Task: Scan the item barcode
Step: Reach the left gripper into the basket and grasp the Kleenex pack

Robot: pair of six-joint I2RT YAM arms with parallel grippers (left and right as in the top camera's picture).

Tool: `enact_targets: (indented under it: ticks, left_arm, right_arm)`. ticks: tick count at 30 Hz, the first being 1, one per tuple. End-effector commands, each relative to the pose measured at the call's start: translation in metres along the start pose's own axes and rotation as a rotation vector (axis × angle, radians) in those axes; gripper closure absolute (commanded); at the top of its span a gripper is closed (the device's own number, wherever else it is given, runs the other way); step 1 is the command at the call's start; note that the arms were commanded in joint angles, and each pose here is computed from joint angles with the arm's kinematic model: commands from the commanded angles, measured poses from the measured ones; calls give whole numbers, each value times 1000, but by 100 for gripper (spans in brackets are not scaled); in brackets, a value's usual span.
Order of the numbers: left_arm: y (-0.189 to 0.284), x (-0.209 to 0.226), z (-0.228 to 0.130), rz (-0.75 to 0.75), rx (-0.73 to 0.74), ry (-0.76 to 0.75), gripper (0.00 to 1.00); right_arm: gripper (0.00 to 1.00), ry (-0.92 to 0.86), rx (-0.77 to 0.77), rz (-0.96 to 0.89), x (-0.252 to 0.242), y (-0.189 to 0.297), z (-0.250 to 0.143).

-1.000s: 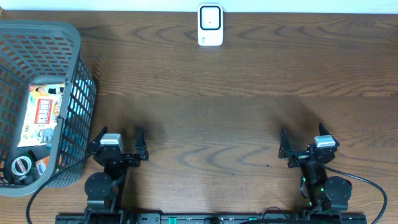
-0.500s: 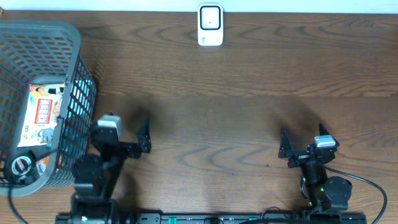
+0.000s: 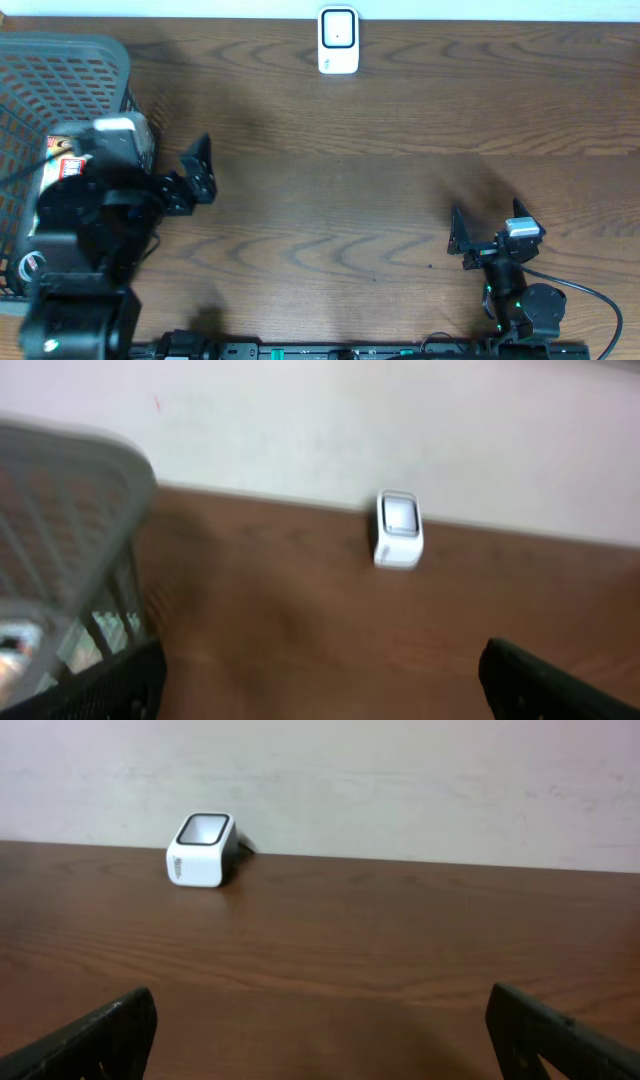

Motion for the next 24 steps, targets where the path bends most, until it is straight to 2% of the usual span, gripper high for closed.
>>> enact_targets:
  ticks: [1,4,7,11,16,19,21,24]
  left_arm:
    - [7,-2,-2,-21,60,8,2]
    - [2,-3,-8,-29,98,13,2]
    - [0,1,-1,7,74,34,2]
    - [9,31,17,259,39,251,2]
    - [18,68,41,455,43,387,2]
    - [23,103,44,607,71,552,2]
    - [26,134,29,749,106,754,2]
    - [31,165,-4,908,195,970,2]
  right_arm:
    - [1,1,1,7,1,0,-1]
    - [1,1,1,7,1,0,-1]
    - [1,1,1,7,1,0,-1]
    - [1,1,1,7,1,0,-1]
    - [1,1,1,7,1,0,-1]
    - [1,1,1,7,1,0,-1]
    - [1,1,1,7,1,0,-1]
    - [1,1,1,7,1,0,-1]
Point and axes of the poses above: each gripper's point midway between its finger pads, its own y axis back along the fingers, its own x axis along the line the jaws close on, z = x × y, the point moved 7 cm from there along y, back along the fingers, and after that the axes turned 14 degrees about -y, right-handed, at the moved point
